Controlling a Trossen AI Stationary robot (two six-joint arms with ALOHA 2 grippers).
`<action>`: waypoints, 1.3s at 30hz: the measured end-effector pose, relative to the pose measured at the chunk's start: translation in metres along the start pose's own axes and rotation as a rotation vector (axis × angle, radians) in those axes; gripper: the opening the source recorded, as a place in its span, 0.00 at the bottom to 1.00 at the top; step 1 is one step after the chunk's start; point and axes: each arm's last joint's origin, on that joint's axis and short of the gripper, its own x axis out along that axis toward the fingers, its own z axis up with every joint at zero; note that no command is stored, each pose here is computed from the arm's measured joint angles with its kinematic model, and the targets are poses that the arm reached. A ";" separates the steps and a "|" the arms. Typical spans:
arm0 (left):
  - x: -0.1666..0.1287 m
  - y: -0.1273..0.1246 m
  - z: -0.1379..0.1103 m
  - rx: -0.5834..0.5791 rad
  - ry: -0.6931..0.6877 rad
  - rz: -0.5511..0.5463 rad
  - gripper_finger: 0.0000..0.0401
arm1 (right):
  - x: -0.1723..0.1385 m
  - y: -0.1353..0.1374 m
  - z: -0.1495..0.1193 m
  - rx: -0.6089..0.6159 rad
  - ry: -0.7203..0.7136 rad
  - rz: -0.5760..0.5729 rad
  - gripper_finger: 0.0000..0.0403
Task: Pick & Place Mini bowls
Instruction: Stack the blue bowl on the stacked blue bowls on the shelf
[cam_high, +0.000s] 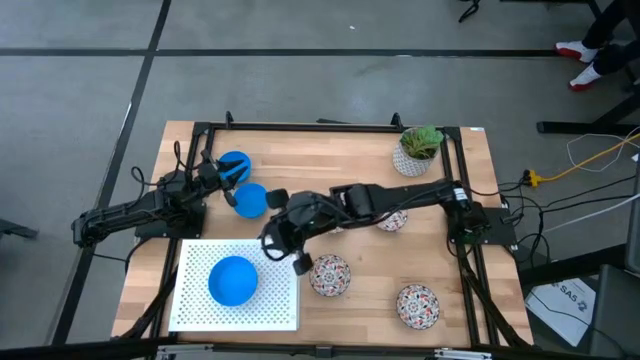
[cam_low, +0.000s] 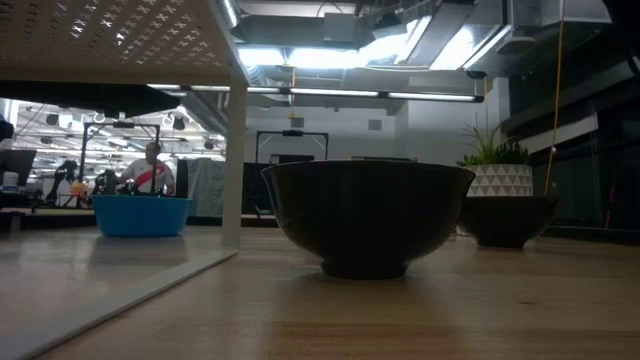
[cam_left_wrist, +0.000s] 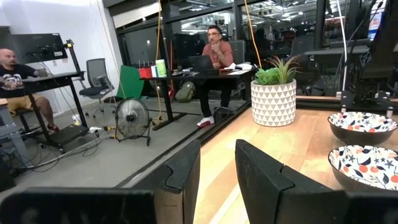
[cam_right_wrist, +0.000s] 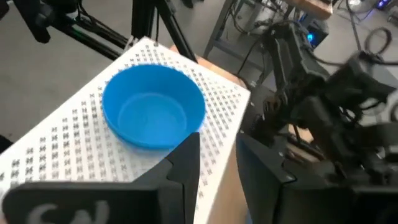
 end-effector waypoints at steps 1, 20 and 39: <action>0.000 0.000 0.000 0.000 0.000 0.000 0.24 | -0.004 -0.002 0.000 0.007 0.006 -0.001 0.26; 0.000 0.000 0.000 0.000 0.000 0.000 0.24 | -0.035 -0.030 -0.018 0.157 0.181 -0.014 0.26; 0.000 0.000 0.000 0.000 0.000 -0.001 0.24 | -0.004 -0.113 -0.103 0.332 0.234 -0.222 0.26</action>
